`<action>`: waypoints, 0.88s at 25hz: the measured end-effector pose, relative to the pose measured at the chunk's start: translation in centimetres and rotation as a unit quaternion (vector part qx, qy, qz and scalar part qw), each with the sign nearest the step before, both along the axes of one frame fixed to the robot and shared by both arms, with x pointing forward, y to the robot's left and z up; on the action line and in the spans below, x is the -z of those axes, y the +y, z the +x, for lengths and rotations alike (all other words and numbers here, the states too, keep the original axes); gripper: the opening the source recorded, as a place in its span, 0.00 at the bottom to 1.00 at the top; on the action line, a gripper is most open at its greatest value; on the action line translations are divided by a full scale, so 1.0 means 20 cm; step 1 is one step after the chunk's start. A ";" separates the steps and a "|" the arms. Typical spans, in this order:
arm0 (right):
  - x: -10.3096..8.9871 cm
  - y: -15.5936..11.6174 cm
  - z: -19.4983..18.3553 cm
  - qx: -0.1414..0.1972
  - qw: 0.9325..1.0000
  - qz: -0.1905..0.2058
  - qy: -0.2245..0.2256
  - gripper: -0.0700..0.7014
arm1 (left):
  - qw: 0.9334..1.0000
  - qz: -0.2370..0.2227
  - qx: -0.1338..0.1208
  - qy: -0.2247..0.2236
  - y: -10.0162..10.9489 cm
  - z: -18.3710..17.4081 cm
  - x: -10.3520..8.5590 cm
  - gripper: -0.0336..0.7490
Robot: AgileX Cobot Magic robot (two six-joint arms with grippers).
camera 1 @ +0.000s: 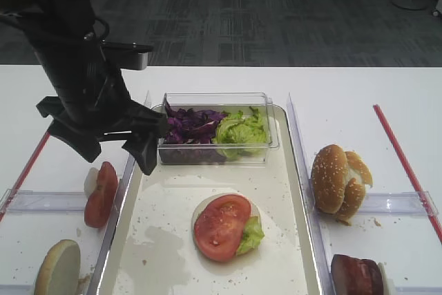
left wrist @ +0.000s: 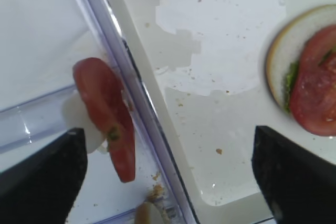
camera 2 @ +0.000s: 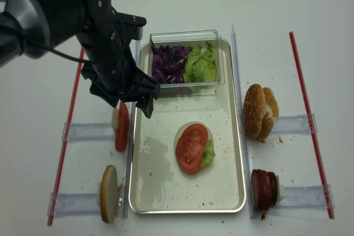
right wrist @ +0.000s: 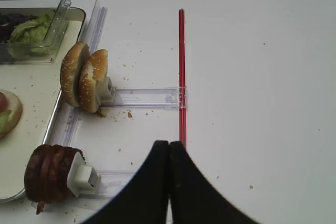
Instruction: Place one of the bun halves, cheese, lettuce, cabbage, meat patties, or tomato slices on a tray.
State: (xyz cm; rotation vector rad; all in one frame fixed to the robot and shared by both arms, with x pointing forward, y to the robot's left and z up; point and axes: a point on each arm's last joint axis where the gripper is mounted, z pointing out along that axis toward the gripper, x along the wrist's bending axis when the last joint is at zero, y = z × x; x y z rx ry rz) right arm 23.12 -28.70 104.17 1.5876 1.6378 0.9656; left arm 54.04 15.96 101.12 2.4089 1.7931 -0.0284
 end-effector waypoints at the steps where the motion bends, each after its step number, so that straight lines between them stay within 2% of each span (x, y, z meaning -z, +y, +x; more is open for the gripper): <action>1: 0.00 0.00 0.00 0.000 1.000 0.000 0.000 0.14 | 1.000 0.000 -0.008 0.000 0.02 0.01 0.00 0.79; 6: 0.00 0.00 0.00 0.000 1.000 0.000 0.000 0.14 | 0.997 0.006 -0.073 0.008 0.21 0.07 0.00 0.79; 11: 0.00 0.00 0.00 0.000 1.000 0.000 0.000 0.14 | 0.990 0.015 -0.141 0.002 0.46 0.11 -0.03 0.79; 17: 0.00 0.00 0.00 0.000 1.000 0.000 0.000 0.14 | 0.982 0.060 -0.182 0.000 0.68 0.12 -0.04 0.79; 22: 0.00 0.00 0.00 0.000 1.000 0.000 0.000 0.14 | 0.978 0.072 -0.197 0.001 0.75 0.11 -0.04 0.79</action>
